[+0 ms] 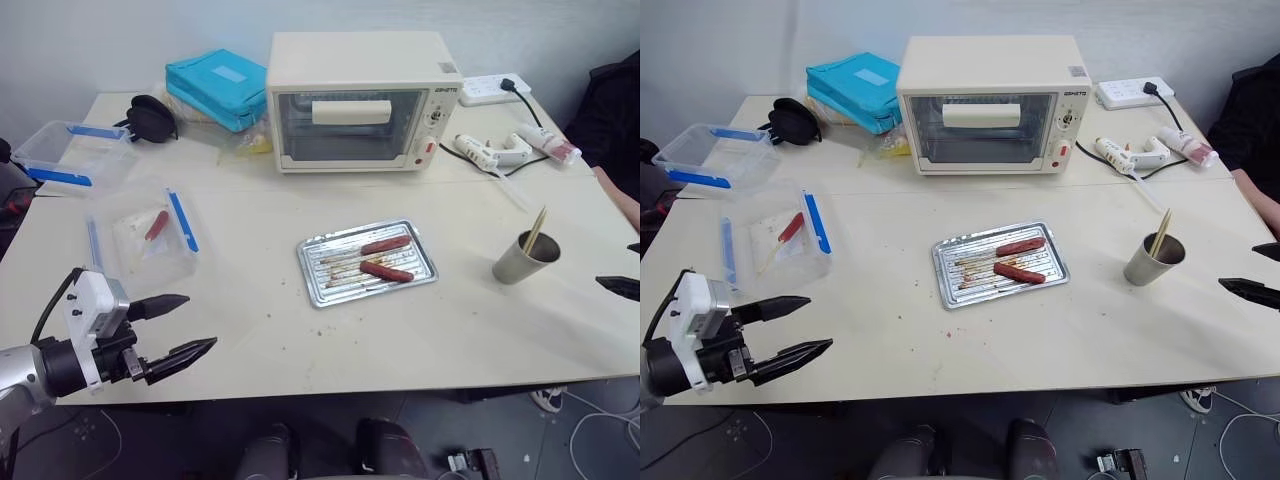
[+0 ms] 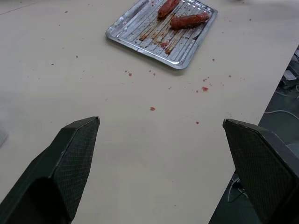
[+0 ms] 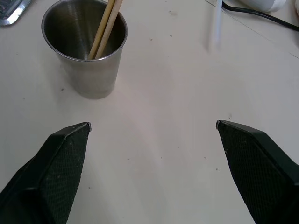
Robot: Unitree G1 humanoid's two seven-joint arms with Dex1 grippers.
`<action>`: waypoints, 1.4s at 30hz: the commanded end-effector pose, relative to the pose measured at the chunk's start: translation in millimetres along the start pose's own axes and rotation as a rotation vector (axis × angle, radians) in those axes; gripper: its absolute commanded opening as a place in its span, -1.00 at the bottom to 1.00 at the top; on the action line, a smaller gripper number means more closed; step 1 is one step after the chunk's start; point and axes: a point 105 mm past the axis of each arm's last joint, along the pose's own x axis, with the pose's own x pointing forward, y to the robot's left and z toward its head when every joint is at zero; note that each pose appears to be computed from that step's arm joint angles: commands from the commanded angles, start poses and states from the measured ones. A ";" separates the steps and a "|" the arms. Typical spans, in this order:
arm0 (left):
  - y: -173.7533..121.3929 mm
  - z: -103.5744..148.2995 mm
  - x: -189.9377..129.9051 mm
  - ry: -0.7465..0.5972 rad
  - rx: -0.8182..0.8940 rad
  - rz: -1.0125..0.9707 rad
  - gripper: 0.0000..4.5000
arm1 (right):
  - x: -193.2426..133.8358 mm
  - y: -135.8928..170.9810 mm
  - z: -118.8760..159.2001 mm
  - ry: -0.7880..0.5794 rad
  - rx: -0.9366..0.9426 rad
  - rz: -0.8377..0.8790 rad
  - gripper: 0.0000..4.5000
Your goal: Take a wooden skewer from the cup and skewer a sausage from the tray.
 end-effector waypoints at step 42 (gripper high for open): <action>-46.7 86.6 52.5 -0.204 0.110 -0.471 1.00 | 70.7 8.3 67.2 -0.242 0.114 -0.108 0.75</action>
